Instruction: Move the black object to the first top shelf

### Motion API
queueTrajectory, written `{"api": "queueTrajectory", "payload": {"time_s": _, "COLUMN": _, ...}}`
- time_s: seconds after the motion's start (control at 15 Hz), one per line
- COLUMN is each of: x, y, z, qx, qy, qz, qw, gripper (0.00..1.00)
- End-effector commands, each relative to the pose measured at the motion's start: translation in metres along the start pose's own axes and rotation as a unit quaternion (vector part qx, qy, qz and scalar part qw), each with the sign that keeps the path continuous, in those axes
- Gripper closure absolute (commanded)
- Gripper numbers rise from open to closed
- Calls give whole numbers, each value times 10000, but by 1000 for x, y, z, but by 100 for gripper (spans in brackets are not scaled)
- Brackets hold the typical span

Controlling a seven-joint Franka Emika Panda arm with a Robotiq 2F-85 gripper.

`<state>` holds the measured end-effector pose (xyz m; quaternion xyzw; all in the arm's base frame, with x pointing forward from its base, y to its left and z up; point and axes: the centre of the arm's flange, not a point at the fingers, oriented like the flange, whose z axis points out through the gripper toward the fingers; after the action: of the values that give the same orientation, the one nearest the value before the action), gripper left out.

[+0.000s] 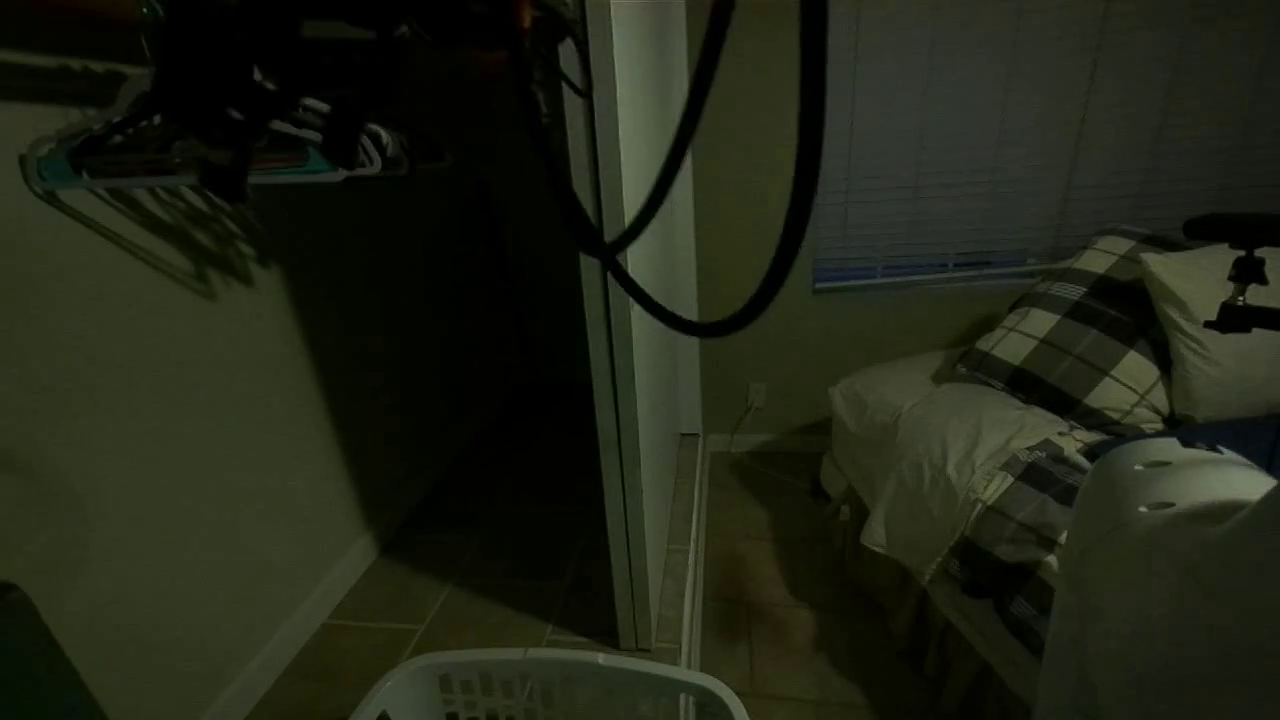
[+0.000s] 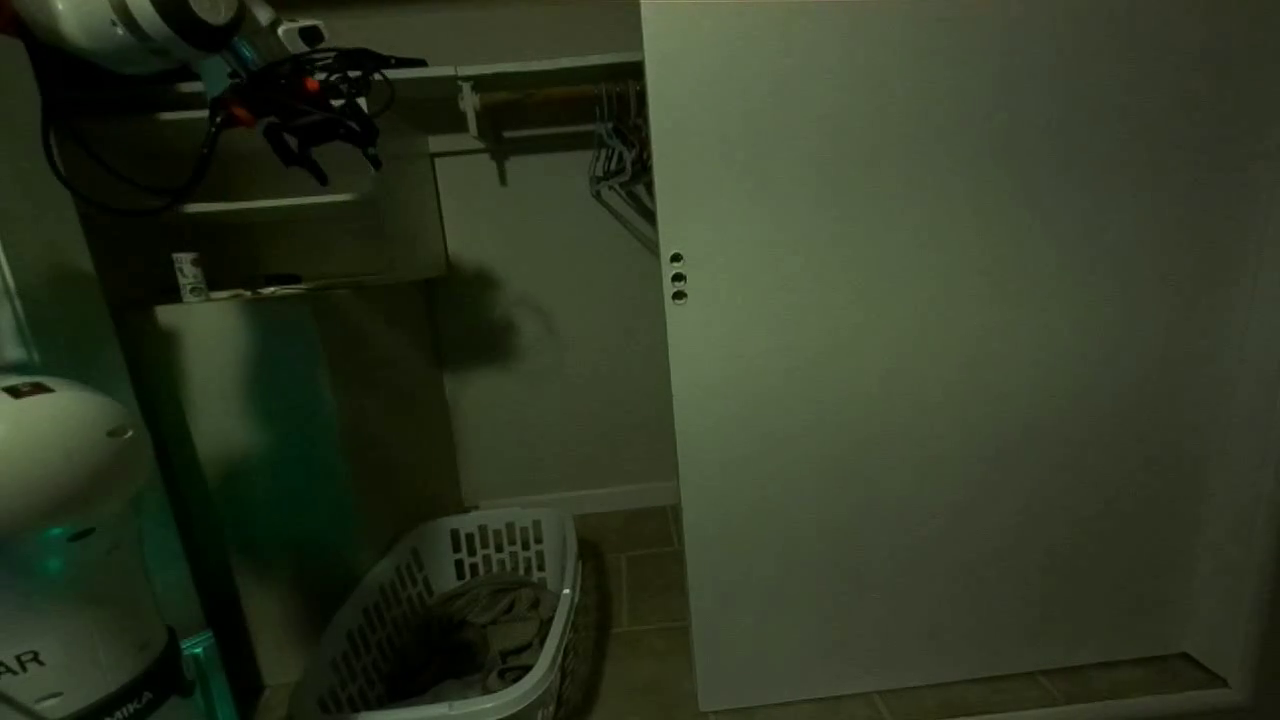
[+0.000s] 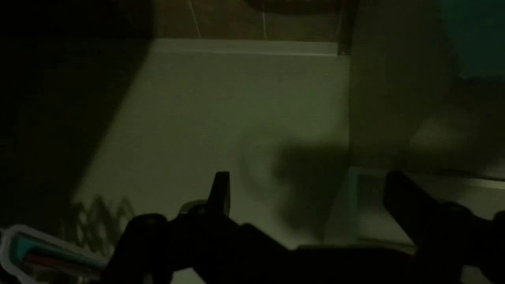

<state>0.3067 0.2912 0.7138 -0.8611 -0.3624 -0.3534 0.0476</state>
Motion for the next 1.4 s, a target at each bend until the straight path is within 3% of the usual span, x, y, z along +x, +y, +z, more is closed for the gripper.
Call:
{"api": "queueTrajectory", "payload": {"time_s": 0.0, "x": 71, "y": -34, "z": -12, "qx": 405, "qy": 398, "qz": -739, "qw": 9956, "gripper": 0}}
{"api": "queueTrajectory", "payload": {"time_s": 0.27, "x": 119, "y": -76, "z": -35, "qx": 571, "qy": 709, "qz": -1295, "qw": 9874, "gripper": 0}}
{"api": "queueTrajectory", "payload": {"time_s": 0.33, "x": 79, "y": -68, "z": -32, "qx": 537, "qy": 670, "qz": -1016, "qw": 9911, "gripper": 0}}
{"api": "queueTrajectory", "payload": {"time_s": 0.53, "x": 98, "y": -77, "z": -35, "qx": 625, "qy": 762, "qz": -1144, "qw": 9885, "gripper": 0}}
{"api": "queueTrajectory", "payload": {"time_s": 0.87, "x": 101, "y": -75, "z": -31, "qx": 638, "qy": 755, "qz": -1160, "qw": 9883, "gripper": 0}}
{"api": "queueTrajectory", "payload": {"time_s": 1.13, "x": 140, "y": -81, "z": -46, "qx": 709, "qy": 1289, "qz": -1256, "qw": 9811, "gripper": 0}}
{"api": "queueTrajectory", "payload": {"time_s": 1.33, "x": 170, "y": -90, "z": -62, "qx": 1024, "qy": 1719, "qz": -1225, "qw": 9721, "gripper": 0}}
